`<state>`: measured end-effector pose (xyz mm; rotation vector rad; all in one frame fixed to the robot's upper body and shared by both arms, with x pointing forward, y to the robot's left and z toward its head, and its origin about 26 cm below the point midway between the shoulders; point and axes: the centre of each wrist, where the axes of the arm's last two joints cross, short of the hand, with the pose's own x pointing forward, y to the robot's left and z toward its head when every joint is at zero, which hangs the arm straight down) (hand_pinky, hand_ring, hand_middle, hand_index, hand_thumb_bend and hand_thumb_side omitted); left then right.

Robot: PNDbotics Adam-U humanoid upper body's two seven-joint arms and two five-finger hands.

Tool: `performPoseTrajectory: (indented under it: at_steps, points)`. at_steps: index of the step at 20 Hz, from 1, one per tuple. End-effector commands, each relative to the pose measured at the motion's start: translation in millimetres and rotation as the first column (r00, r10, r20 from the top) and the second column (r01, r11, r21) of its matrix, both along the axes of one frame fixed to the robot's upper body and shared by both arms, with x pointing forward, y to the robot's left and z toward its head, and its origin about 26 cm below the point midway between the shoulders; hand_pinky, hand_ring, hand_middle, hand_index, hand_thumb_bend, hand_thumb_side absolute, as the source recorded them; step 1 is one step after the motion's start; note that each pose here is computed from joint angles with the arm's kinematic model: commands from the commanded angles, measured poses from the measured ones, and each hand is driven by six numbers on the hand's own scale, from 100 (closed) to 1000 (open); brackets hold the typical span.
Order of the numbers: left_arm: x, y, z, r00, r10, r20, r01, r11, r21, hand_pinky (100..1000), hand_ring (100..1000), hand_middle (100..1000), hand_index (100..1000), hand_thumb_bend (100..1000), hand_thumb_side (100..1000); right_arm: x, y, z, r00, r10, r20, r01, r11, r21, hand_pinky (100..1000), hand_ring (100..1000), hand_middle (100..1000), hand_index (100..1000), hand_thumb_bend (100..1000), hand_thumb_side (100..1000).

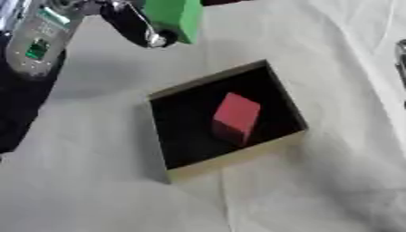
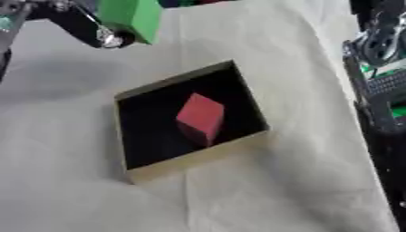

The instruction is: Pick up objects on the table and place them in the box.

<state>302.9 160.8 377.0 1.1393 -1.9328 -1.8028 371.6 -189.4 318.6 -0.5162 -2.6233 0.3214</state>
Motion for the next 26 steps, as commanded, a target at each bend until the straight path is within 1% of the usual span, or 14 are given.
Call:
performPoseTrajectory:
  at_steps: [1,3,6,10,15,19,22,26]
  points:
    - [-20.4,-4,-1.1,0.999,-0.027,0.035,0.028,0.999,-0.019,589,470,454,659,100,142,-5.8,-1,9.5,0.999,-0.001,0.041,0.001,1.000,-0.004,822,772,769,980,100,1000]
    - [-20.5,-9,-9.1,0.998,-0.059,0.022,0.059,0.998,-0.022,589,472,456,660,100,145,-5.8,-2,8.6,0.999,-0.003,0.040,0.003,1.000,-0.001,822,772,768,980,100,1000]
    - [-20.1,-17,-20.1,0.994,-0.108,-0.013,0.108,0.994,0.018,591,483,463,662,100,151,-6.0,-3,8.4,0.999,-0.009,0.041,0.009,1.000,0.004,822,771,768,980,100,1000]
    - [-19.3,-23,-32.3,0.989,-0.134,-0.070,0.139,0.987,0.075,593,492,469,664,100,164,-6.7,-2,7.9,0.999,-0.003,0.042,0.003,1.000,0.007,822,771,768,980,100,1000]
    - [-17.5,-25,-45.2,0.984,-0.121,-0.129,0.134,0.986,0.096,593,495,471,664,100,171,-7.8,-1,7.1,0.999,0.003,0.042,-0.003,1.000,0.012,822,771,768,980,100,1000]
    - [-16.6,-28,-57.5,0.981,-0.092,-0.172,0.116,0.984,0.132,596,503,476,672,100,180,-8.8,-1,7.0,0.999,0.007,0.044,-0.008,1.000,0.018,822,771,768,980,100,1000]
    - [-16.3,-30,-64.1,0.981,-0.067,-0.184,0.096,0.983,0.155,598,506,480,673,100,179,-9.3,-1,6.7,0.999,0.009,0.044,-0.010,1.000,0.020,822,771,768,980,100,1000]
    - [-16.1,-31,-68.3,0.982,-0.050,-0.180,0.080,0.984,0.159,601,508,482,676,100,181,-9.7,-1,5.9,0.999,0.010,0.041,-0.010,1.000,0.023,822,771,768,980,100,1000]
